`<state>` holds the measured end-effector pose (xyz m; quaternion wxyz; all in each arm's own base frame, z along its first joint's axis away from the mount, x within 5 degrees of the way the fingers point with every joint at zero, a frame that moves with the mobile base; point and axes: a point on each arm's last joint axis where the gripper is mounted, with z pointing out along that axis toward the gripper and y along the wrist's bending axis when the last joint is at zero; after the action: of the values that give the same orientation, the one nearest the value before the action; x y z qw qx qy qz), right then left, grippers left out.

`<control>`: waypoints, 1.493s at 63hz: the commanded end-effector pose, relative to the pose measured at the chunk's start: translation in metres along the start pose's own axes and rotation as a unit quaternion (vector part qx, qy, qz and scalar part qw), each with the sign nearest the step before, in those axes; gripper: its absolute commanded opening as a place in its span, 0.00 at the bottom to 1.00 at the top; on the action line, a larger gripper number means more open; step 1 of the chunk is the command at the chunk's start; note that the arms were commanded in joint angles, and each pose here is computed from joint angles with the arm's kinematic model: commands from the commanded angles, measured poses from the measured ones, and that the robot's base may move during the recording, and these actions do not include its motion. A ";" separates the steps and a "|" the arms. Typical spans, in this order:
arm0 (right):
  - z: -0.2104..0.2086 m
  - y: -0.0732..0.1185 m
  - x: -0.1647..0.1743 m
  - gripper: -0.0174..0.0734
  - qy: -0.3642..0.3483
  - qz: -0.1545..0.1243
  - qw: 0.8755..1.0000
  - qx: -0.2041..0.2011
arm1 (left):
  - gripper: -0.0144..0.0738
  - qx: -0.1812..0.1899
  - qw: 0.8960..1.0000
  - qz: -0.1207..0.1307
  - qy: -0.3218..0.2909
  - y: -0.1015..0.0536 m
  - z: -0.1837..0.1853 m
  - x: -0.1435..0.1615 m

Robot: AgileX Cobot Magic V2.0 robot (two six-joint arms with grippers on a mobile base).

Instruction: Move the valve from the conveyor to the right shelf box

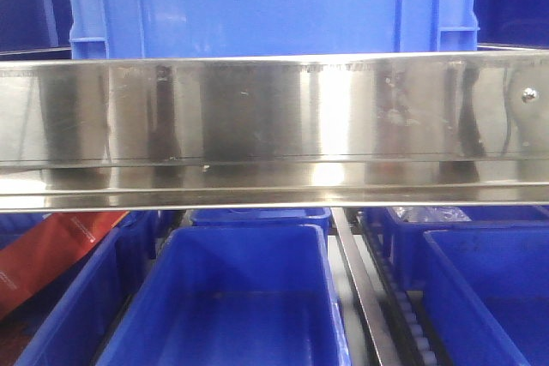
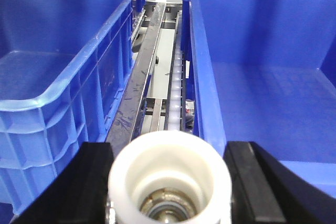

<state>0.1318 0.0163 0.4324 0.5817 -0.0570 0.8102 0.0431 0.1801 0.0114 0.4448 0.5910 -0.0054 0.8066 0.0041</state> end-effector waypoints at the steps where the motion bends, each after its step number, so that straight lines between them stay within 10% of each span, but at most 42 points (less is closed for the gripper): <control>1: -0.007 0.000 -0.013 0.02 -0.053 -0.003 0.999 0.003 | 0.04 0.018 1.000 -0.024 0.006 -0.003 0.003 0.000; 9: -0.018 0.001 -0.023 0.02 -0.054 -0.002 0.999 -0.001 | 0.04 0.039 0.998 -0.050 -0.024 -0.007 -0.006 -0.015; 26: -0.035 0.008 -0.077 0.02 -0.109 -0.009 0.994 -0.027 | 0.04 0.096 0.992 -0.024 -0.078 -0.026 -0.033 -0.070; 47: 0.033 0.061 -0.134 0.02 -0.111 -0.045 0.981 -0.151 | 0.04 0.232 0.971 0.031 -0.038 -0.096 0.031 -0.107; 67: 0.127 0.112 -0.134 0.02 -0.049 -0.064 0.978 -0.192 | 0.04 0.269 0.963 -0.011 0.013 -0.147 0.138 -0.081; 94: 0.236 0.141 -0.076 0.02 0.070 -0.079 0.977 -0.187 | 0.04 0.244 0.963 0.061 0.094 -0.175 0.204 -0.030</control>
<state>0.3516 0.1881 0.4223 0.4697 -0.2339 0.8395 0.1412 0.3849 -0.1581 0.4036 0.4687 0.1873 0.8486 -0.1587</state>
